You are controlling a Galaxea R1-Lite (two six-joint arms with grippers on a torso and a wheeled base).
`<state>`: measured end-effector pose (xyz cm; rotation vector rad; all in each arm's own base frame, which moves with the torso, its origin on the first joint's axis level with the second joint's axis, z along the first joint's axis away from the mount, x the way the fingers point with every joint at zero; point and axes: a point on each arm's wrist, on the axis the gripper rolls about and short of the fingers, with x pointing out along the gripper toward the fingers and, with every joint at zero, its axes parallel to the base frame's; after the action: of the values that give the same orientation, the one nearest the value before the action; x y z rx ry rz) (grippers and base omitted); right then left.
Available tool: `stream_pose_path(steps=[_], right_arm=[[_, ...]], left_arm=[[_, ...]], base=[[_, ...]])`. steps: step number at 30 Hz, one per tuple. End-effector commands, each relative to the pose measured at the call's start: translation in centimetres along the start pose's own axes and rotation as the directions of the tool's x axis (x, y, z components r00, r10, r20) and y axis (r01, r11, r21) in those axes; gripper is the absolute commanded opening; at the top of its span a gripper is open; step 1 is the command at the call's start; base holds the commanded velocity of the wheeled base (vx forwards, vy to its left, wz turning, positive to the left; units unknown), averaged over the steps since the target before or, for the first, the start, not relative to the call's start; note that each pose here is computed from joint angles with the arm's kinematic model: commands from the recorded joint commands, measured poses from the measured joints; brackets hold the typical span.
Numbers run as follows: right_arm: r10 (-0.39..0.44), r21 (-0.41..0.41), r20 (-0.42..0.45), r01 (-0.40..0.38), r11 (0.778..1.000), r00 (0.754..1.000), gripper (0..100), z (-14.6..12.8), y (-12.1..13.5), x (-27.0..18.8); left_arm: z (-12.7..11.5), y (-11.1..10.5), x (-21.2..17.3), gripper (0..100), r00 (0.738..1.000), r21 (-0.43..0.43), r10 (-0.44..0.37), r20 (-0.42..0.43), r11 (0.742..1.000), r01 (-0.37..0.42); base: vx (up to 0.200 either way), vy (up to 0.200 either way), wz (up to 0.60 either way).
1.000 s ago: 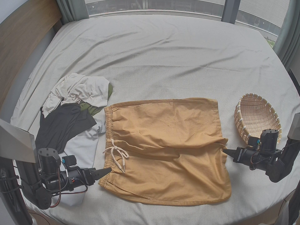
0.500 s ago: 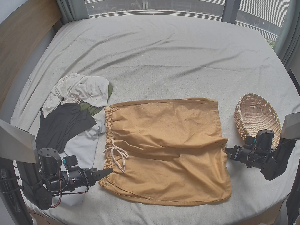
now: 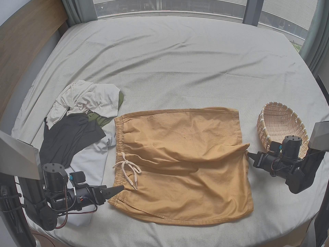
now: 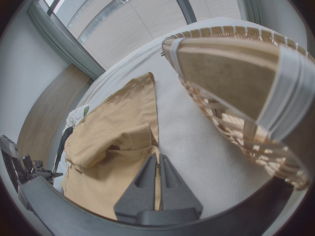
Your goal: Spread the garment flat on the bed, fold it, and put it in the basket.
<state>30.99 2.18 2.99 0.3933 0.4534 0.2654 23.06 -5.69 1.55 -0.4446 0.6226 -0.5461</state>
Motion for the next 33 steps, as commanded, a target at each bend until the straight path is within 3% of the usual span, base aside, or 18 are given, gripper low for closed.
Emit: stream_pose_path(steps=[1,7,8,21,33], right_arm=[[0.001,-0.001,0.005,-0.001,1.000,1.000,0,0.1,0.0,0.0],[0.005,0.000,-0.016,-0.005,1.000,1.000,0,-0.4,0.5,-1.0],[0.006,0.000,-0.015,-0.006,1.000,1.000,100,-0.3,0.6,-1.0],[0.051,-0.010,-0.065,-0.051,0.999,0.997,100,-2.1,3.8,-8.4],[0.051,0.007,-0.116,-0.050,0.999,0.992,100,-3.4,4.1,-10.0]], left_arm=[[-0.1,0.1,0.0,100,1.000,-0.003,0.003,-0.004,1.000,-0.003],[-0.3,0.2,-0.1,100,1.000,-0.006,0.012,-0.015,1.000,-0.012],[-0.3,0.2,-0.1,100,1.000,-0.006,0.012,-0.015,1.000,-0.012],[-1.9,0.1,-1.5,100,0.996,-0.101,0.041,-0.085,0.994,-0.049],[-3.0,0.4,-0.5,100,0.989,-0.113,0.038,-0.143,0.992,-0.054]], base=[[0.000,0.000,0.00],[0.000,0.000,0.00],[0.000,0.000,0.00],[0.000,0.000,0.00],[0.000,0.000,0.00]])
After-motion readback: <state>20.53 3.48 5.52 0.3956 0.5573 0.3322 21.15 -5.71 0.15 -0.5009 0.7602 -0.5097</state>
